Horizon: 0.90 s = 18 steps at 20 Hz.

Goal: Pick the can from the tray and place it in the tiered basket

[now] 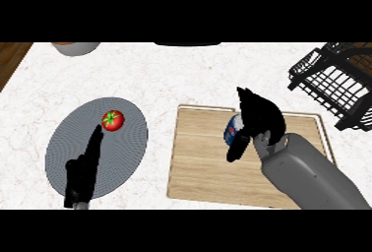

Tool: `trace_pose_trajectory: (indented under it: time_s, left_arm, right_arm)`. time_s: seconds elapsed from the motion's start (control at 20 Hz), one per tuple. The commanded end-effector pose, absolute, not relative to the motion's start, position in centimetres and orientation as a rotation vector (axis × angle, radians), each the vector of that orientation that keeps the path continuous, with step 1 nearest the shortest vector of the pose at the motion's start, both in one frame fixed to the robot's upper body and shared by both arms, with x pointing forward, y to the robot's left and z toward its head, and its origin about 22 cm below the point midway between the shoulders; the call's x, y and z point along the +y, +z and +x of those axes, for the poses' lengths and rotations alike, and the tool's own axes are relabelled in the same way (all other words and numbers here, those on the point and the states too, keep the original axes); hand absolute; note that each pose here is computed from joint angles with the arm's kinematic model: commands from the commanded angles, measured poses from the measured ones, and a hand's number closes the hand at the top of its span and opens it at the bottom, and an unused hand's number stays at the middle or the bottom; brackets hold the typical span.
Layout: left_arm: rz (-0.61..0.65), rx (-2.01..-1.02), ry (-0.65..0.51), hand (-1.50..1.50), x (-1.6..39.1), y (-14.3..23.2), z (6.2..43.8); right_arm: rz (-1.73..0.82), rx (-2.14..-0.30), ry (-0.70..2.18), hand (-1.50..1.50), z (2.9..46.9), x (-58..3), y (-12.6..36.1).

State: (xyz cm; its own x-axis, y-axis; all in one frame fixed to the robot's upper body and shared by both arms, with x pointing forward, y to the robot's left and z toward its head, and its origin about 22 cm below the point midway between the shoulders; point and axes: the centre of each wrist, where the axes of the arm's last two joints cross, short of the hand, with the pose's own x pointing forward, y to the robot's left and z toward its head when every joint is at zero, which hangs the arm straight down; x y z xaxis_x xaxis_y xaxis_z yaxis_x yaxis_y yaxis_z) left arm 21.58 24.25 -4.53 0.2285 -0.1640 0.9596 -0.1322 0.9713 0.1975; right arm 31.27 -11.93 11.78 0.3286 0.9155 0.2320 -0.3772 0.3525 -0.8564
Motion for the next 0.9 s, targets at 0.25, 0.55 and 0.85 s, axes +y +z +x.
trace_pose_trajectory:
  time_s: [0.25, 0.55, 0.85]
  left_arm:
    - [0.284, -1.306, -0.006, 0.0, 25.3, -5.1, 21.8]
    - [0.264, -1.298, -0.004, 0.0, 25.7, -5.6, 21.3]
    - [0.262, -1.295, -0.021, 0.0, 24.7, -4.9, 21.0]
  right_arm:
    - [-0.817, -0.59, 0.921, -1.5, 31.0, -10.5, 9.9]
    - [-0.792, -0.558, 0.932, -1.5, 31.0, -12.4, 8.1]
    - [-0.799, -0.587, 0.902, 1.5, 30.6, -11.7, 7.6]
